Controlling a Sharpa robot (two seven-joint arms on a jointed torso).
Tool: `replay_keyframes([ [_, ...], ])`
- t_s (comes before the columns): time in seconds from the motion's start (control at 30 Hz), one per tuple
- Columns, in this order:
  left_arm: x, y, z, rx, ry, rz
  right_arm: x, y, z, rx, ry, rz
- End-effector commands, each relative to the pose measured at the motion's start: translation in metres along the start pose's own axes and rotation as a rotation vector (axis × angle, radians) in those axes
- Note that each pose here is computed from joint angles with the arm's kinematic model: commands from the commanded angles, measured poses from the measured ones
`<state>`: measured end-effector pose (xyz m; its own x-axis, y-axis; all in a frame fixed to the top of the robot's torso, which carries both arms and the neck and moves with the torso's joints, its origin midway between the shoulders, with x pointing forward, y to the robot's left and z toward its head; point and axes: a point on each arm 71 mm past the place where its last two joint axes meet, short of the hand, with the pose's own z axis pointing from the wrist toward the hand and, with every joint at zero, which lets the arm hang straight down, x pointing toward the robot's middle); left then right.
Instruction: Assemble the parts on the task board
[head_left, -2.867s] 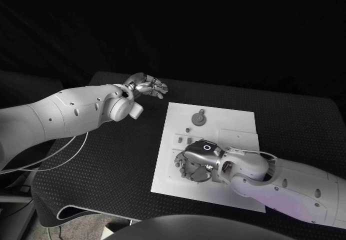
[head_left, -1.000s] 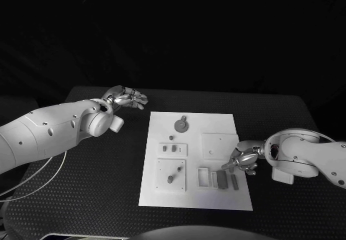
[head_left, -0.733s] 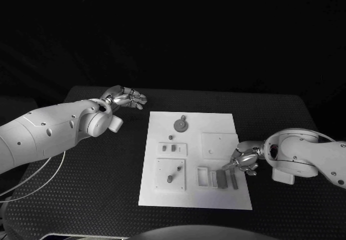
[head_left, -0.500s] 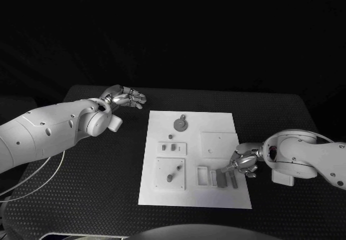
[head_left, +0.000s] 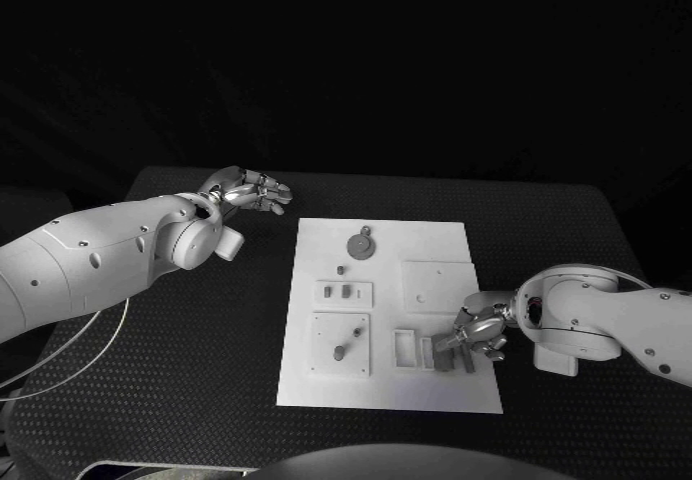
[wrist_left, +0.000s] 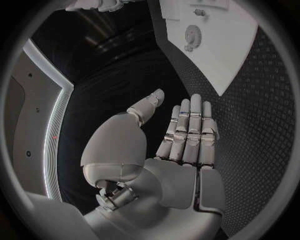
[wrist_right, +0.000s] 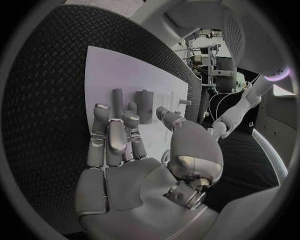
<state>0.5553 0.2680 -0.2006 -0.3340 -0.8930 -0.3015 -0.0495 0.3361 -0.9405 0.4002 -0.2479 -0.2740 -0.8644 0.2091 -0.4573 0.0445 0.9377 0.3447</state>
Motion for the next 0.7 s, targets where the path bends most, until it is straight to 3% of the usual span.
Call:
replay_keyframes([
  [0.03,0.0014,-0.001,0.0,0.005,0.013,-0.01,0.002,0.003,0.003,-0.001,-0.008,-0.015],
  [0.7,0.0005,-0.0006,-0.0007,0.003,0.012,-0.011,0.005,0.006,0.012,-0.006,-0.049,-0.024],
])
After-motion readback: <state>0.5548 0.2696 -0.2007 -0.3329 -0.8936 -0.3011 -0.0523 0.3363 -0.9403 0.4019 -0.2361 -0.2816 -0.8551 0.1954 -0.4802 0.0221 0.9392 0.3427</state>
